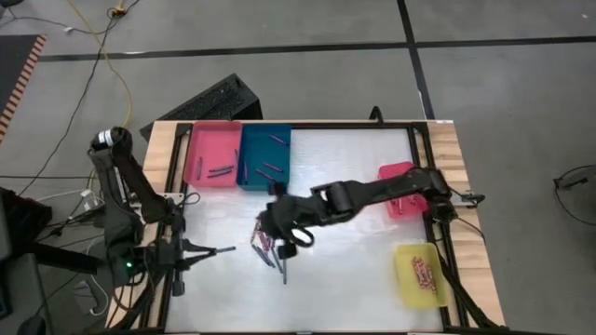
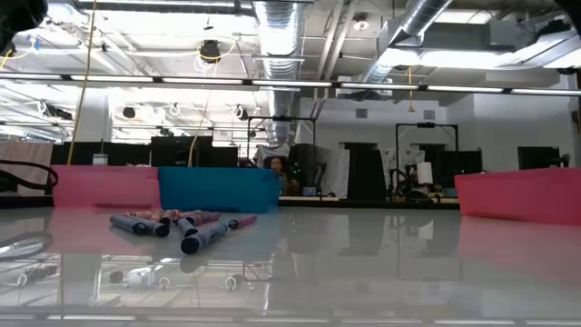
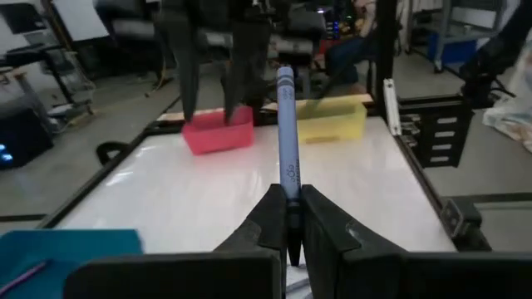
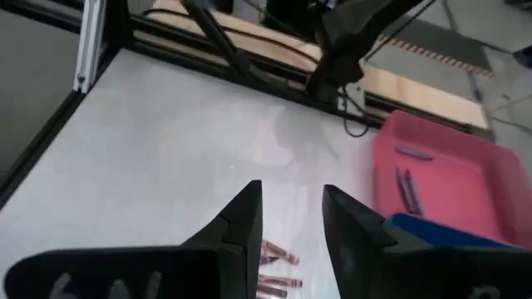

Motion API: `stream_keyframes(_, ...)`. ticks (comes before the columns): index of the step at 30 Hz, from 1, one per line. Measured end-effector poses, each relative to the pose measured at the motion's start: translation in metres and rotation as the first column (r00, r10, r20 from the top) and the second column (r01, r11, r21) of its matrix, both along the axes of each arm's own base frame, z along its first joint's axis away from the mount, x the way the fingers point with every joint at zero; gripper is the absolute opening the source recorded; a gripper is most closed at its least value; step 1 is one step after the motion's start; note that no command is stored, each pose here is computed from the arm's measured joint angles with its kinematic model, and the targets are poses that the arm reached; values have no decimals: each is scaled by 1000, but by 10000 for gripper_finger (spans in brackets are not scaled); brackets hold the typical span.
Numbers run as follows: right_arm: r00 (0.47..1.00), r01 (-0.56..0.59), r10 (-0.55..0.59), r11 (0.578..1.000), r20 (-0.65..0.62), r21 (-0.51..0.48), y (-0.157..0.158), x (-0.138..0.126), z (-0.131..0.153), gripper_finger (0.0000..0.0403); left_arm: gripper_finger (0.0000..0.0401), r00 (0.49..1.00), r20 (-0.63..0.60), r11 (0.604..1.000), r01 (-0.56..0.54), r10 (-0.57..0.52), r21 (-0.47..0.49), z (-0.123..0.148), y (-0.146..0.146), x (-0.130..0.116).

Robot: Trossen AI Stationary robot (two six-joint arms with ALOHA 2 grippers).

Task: Sort crayons
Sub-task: Put the blue crayon into the large red bin

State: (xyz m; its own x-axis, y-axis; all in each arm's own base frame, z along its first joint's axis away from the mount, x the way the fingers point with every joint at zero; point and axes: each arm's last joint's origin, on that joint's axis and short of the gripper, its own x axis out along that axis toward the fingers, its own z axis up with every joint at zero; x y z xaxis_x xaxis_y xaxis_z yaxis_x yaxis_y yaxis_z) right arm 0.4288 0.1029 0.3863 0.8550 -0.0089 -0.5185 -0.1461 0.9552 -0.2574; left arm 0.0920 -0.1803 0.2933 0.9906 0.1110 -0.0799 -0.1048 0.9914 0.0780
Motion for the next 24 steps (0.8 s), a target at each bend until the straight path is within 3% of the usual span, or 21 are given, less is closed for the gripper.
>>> stream_keyframes(7,994,-112,113,986,-1,127,-32,50,-47,122,5,1000,23,1000,3,-3,0,4,7,-18)
stream_keyframes(15,961,-271,238,910,142,314,-60,105,-112,122,5,999,53,1000,5,-5,2,4,13,-35)
stream_keyframes(19,908,-394,301,850,290,350,-65,118,-116,122,5,997,81,1000,-6,7,-8,-1,16,-43)
stream_keyframes(24,858,-450,311,838,408,307,-66,120,-103,122,5,996,86,999,13,-9,-48,-9,22,-47)
